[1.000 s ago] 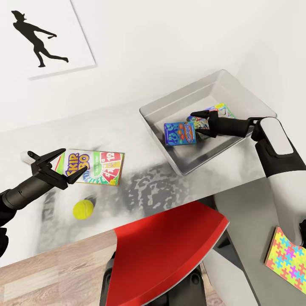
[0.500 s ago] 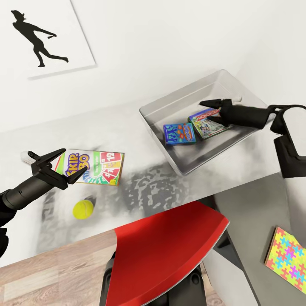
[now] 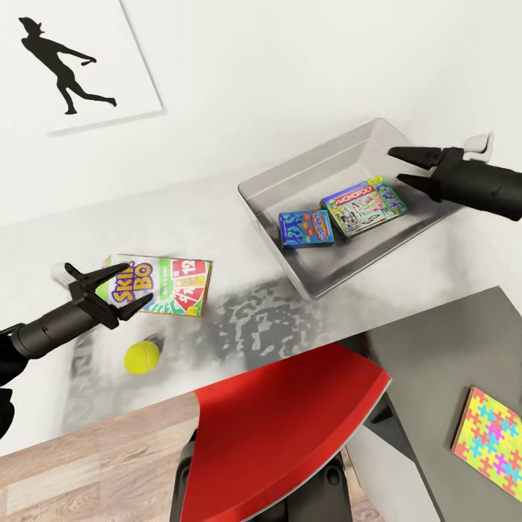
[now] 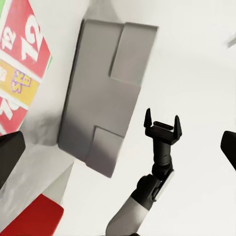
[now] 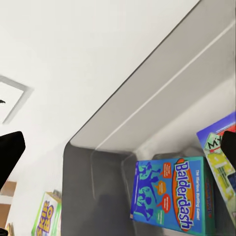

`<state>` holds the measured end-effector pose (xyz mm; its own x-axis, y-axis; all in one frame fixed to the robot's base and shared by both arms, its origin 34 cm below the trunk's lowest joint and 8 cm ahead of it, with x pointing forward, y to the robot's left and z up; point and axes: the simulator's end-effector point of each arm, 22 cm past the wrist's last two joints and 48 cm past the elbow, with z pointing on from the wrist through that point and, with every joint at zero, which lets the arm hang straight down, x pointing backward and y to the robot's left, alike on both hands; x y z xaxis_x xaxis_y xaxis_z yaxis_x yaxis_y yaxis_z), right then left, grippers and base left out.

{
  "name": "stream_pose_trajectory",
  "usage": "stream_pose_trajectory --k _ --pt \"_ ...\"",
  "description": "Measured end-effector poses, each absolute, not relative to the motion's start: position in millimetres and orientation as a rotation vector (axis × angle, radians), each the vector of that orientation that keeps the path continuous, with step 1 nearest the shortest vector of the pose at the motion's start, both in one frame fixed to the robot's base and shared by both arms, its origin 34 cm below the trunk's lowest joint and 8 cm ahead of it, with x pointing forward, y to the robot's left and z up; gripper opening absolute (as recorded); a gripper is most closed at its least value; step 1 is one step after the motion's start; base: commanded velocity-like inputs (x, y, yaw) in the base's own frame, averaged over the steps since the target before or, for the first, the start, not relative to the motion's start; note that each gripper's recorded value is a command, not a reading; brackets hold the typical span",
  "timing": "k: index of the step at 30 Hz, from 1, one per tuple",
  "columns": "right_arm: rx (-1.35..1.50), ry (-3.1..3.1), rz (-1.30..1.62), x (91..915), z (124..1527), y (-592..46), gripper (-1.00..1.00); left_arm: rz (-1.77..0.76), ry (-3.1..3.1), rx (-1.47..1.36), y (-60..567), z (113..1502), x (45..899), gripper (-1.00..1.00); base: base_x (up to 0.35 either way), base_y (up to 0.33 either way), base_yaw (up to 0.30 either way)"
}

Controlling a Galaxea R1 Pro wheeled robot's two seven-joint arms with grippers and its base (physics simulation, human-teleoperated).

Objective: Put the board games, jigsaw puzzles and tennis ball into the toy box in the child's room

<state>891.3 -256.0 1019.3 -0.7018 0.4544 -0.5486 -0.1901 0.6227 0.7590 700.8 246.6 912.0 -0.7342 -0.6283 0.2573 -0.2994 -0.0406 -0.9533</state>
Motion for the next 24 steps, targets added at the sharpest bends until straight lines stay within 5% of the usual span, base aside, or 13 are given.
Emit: stream_pose_trajectory --k 24 --pt "0.227 2.083 1.077 884 1017 -267 1.00 -1.815 2.001 -0.998 250 905 697 1.00 0.000 0.000 0.000"
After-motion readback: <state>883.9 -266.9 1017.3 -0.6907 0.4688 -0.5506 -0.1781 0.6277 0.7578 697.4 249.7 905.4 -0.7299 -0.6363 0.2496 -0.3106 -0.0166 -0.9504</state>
